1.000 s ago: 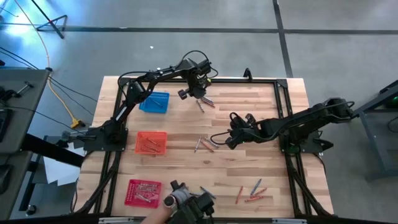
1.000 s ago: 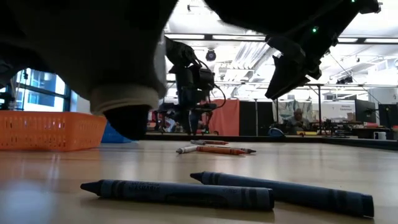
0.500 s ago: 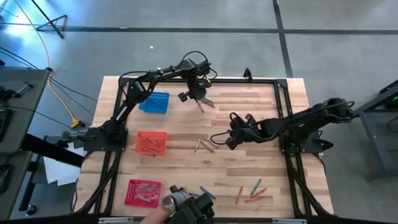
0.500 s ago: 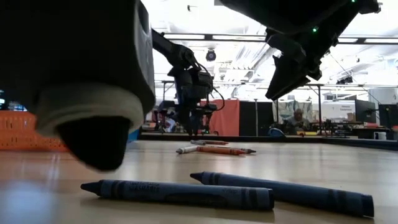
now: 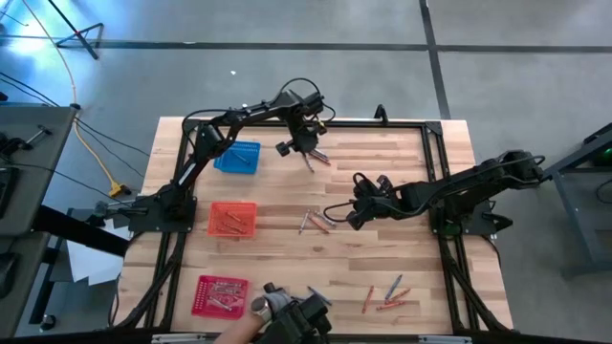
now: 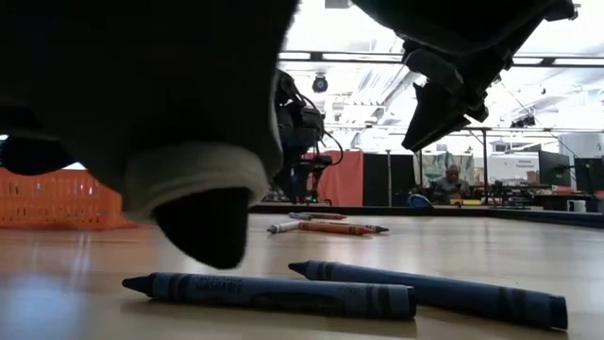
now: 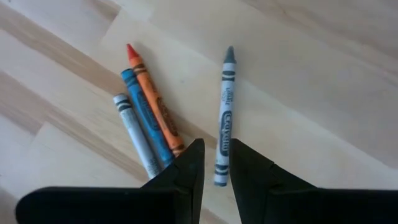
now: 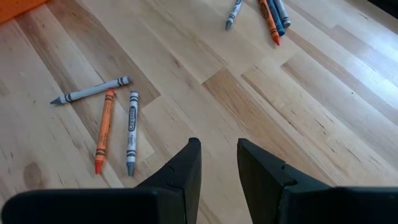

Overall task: Sort crayons
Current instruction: Put the gray crayon into the red bin

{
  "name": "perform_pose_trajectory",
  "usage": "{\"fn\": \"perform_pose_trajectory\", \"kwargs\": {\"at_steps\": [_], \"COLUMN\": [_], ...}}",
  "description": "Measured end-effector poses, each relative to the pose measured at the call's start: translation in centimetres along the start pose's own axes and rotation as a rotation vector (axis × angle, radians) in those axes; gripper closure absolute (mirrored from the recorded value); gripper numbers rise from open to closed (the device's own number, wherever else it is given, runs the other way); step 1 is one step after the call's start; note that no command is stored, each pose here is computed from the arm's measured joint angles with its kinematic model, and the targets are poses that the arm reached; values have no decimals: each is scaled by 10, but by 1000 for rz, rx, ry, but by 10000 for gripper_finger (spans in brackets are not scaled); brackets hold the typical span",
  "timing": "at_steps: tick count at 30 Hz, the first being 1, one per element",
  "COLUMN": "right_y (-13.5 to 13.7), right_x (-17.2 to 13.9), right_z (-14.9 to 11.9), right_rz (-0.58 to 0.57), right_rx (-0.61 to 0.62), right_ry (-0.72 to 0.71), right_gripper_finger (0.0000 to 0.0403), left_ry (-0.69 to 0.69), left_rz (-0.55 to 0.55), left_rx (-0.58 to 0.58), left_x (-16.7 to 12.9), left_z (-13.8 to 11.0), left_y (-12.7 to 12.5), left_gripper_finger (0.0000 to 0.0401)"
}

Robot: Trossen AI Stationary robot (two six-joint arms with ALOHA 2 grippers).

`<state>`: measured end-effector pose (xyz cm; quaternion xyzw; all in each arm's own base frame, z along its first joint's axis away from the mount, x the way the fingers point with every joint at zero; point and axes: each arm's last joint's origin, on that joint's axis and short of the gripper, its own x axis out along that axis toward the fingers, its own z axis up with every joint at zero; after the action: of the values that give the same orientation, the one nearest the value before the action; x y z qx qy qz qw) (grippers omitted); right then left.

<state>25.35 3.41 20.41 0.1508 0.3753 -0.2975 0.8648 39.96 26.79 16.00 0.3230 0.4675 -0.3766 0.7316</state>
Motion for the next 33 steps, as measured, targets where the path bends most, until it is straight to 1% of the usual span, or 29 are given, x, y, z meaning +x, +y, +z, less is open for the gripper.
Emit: {"fn": "perform_pose_trajectory", "kwargs": {"at_steps": [3,8,11,13,17,25,27,30,33], "right_y": [0,0,0,0,0,0,0,0,0], "right_x": [0,0,0,0,0,0,0,0,0], "right_z": [0,0,0,0,0,0,0,0,0], "right_rz": [0,0,-1,0,11,11,11,11,12], "right_rx": [0,1,-1,-1,-1,0,1,10,11], "right_ry": [0,0,1,2,12,11,10,10,10], "right_gripper_finger": [304,304,304,304,304,304,304,304,304], "left_ry": [-23,-204,-258,-252,-176,-160,-111,-6,6], "left_rz": [2,-18,-20,-20,-37,-36,-40,-55,-56], "left_rx": [-9,-126,-157,-165,-162,-127,-116,-55,-24], "left_x": [0,-3,-3,-2,6,5,5,6,6], "left_z": [-1,-12,-18,-23,-31,-33,-34,-37,-36], "left_y": [0,-5,-6,-6,-7,-7,-7,-8,-8], "left_gripper_finger": [339,339,339,339,339,339,339,339,339]}}
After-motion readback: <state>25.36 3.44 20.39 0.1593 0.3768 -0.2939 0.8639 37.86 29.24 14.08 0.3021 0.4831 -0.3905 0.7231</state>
